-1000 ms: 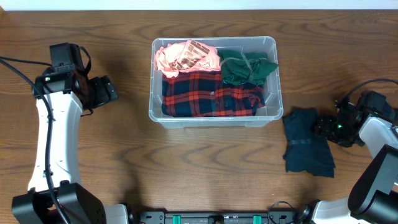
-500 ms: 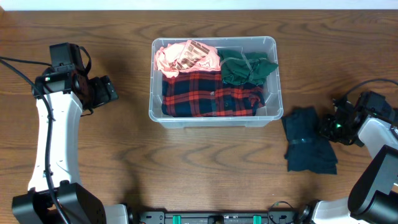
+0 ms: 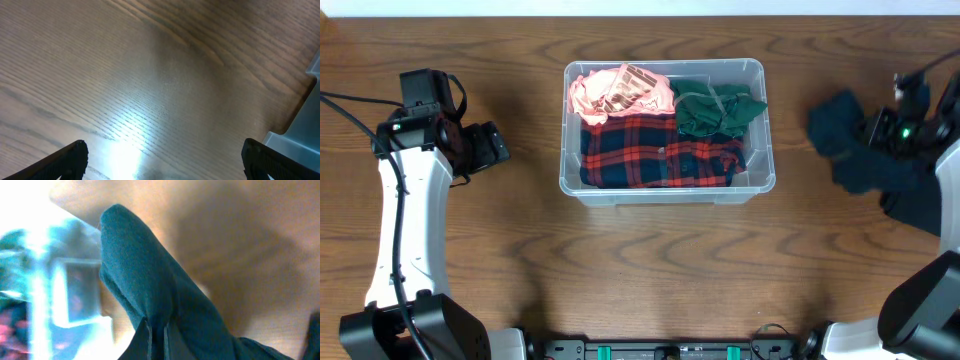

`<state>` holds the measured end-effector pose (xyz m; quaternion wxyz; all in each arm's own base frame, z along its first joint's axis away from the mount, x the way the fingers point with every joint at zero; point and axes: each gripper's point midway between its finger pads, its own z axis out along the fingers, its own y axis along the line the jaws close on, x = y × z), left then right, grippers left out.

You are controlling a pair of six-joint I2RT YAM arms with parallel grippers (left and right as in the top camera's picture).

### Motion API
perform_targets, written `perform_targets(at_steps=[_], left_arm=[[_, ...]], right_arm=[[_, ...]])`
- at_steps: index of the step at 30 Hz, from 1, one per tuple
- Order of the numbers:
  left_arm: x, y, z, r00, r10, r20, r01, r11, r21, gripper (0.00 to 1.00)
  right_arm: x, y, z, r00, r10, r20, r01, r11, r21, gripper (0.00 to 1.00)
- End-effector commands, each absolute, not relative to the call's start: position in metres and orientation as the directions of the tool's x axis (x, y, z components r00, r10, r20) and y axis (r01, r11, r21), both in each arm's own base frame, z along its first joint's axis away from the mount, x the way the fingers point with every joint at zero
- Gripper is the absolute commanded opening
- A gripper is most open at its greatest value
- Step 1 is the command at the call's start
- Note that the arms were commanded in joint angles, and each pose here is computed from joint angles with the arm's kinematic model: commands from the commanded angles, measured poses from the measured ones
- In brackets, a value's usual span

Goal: Pack container
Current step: 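Grasp the dark garment with the right gripper and lift it, then lower the dark garment into the bin's left side and press down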

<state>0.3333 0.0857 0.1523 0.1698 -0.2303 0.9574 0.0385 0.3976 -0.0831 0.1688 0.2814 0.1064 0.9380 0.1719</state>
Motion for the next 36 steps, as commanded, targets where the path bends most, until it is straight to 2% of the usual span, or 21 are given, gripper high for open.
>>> perform_targets(at_steps=[1,9,15,19,23,28,36], left_arm=[[0.333,0.088,0.151,-0.834,-0.435,-0.341,-0.462,0.887,0.0,0.98],[0.333,0.088,0.151,-0.834,-0.435,-0.34,-0.462,0.887,0.0,0.98],[0.333,0.088,0.151,-0.834,-0.435,-0.341,-0.462,0.887,-0.001,0.98],[0.333,0.088,0.151,-0.834,-0.435,-0.341,-0.462,0.887,-0.001,0.98],[0.333,0.088,0.151,-0.834,-0.435,-0.34,-0.462,0.887,0.0,0.98],[0.332,0.088,0.151,-0.835,-0.435,-0.336,-0.462,0.887,0.001,0.98],[0.329,0.087,0.15,-0.839,-0.436,-0.325,-0.462,0.887,0.004,0.98]], right_arm=[[0.415,-0.058,0.213,-0.792,0.186,-0.582,-0.048,0.931,0.363,0.01],[0.434,0.005,0.296,-0.702,0.046,-0.71,-0.244,0.922,0.302,0.01],[0.441,0.049,0.354,-0.642,0.134,-0.755,-0.264,0.886,0.382,0.01],[0.443,0.099,0.366,-0.657,0.219,-0.721,-0.266,0.828,0.494,0.01],[0.445,0.138,0.363,-0.671,0.369,-0.643,-0.107,0.81,0.577,0.01],[0.434,0.186,0.359,-0.623,0.56,-0.546,0.103,0.751,0.653,0.01],[0.397,0.272,0.334,-0.578,0.69,-0.435,0.258,0.661,0.705,0.01]])
